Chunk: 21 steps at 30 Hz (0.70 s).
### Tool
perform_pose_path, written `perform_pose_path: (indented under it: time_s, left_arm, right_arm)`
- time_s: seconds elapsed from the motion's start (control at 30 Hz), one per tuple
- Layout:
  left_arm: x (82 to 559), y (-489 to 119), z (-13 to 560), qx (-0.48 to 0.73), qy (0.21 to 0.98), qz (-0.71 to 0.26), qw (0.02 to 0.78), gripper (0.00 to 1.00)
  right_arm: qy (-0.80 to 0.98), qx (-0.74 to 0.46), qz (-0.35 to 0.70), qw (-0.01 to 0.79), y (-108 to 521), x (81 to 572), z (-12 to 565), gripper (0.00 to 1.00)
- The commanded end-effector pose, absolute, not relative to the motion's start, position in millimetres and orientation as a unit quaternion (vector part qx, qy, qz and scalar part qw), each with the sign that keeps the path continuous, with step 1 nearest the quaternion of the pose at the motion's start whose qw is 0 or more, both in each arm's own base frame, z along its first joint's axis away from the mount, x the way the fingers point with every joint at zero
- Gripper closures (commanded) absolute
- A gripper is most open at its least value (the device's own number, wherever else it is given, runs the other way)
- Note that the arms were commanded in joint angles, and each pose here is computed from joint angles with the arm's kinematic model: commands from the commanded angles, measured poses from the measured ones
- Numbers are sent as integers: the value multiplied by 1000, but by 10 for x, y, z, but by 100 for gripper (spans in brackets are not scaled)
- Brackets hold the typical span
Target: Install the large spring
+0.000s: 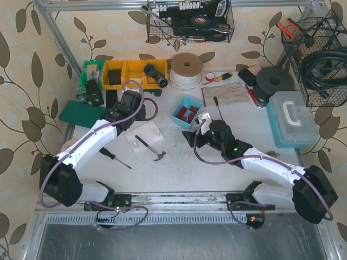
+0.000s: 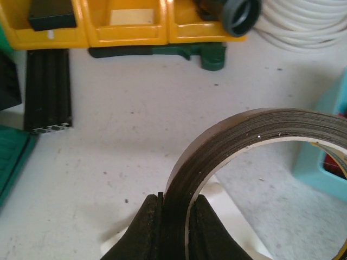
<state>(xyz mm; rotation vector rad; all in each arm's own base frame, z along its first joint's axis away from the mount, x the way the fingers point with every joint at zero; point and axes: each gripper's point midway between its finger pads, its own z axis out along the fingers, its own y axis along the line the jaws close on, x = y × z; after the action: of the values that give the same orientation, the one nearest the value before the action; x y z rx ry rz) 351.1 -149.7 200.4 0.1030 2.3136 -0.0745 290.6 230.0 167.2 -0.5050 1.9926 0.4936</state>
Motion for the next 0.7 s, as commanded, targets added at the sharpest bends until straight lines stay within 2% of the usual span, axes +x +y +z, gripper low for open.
perform_pose_path:
  time_s: [0.0,0.17,0.4,0.67]
  left_arm:
    - [3842,-1185,2069,-18,907,9,420,100]
    - [4131,-870,1700,-77,924,10,374,100]
    - [4590,-629,1418,-125,928,20,350,100]
    - [5080,-521,961,-151,940,39,303,100]
  right_arm:
    - [809,-210,194,514,2277,2925,1784,9]
    - [809,-207,188,518,2252,2936,1798,9]
    - [810,-218,188,511,2330,2901,1760,10]
    - [815,-217,171,509,2311,2916,1753,10]
